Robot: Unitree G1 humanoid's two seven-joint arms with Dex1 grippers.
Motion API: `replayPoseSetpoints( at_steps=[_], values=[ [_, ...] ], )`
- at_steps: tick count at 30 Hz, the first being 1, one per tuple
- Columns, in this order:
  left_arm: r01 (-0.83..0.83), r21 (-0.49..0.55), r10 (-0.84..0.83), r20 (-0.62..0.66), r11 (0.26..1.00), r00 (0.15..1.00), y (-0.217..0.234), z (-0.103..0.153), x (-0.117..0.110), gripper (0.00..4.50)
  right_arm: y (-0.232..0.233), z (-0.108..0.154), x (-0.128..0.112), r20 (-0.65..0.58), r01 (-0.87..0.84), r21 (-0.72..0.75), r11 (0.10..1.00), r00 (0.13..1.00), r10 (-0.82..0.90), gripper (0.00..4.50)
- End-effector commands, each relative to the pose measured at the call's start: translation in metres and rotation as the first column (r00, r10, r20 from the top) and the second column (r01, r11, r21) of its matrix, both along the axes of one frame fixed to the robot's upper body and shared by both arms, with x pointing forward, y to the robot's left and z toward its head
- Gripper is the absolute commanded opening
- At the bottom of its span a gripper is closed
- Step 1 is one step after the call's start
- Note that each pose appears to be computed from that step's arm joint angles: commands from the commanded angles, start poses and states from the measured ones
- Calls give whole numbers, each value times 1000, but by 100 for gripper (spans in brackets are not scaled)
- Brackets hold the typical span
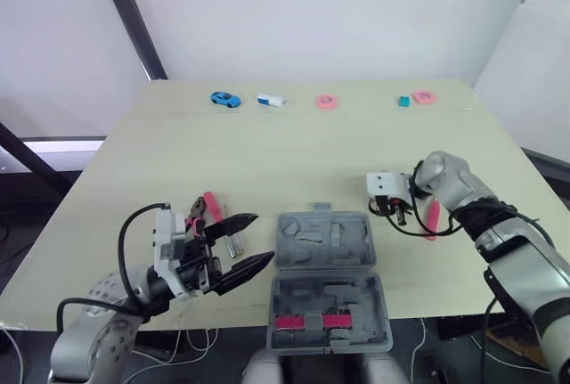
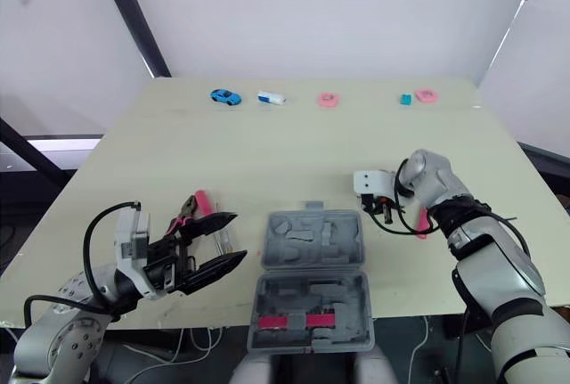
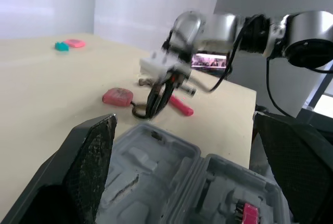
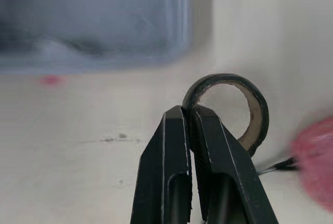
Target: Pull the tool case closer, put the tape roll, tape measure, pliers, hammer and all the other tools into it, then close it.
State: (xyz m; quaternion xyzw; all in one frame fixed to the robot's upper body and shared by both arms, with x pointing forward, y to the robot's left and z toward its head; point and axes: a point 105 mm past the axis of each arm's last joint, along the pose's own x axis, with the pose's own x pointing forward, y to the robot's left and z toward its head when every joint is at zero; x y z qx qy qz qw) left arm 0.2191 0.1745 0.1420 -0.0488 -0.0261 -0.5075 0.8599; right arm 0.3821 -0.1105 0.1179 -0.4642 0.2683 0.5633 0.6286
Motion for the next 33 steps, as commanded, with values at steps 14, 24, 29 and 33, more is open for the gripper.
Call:
replayPoseSetpoints(
  at_steps=[14,24,29,33],
  values=[
    [-261,57,264,-48,964,963,76,-26,-21,450,156,7,-39,8,-316,124,940,948,318,4],
    [-267,64,269,-34,962,962,77,-25,-20,450,173,-10,-39,-21,-306,139,942,950,311,4],
    [-263,67,266,-33,962,963,76,-25,-20,450,174,-16,-36,-24,-287,141,948,956,293,4],
    [-263,74,266,-37,962,963,79,-25,-19,450,176,-19,-33,-16,-274,142,951,960,279,4]
  ],
)
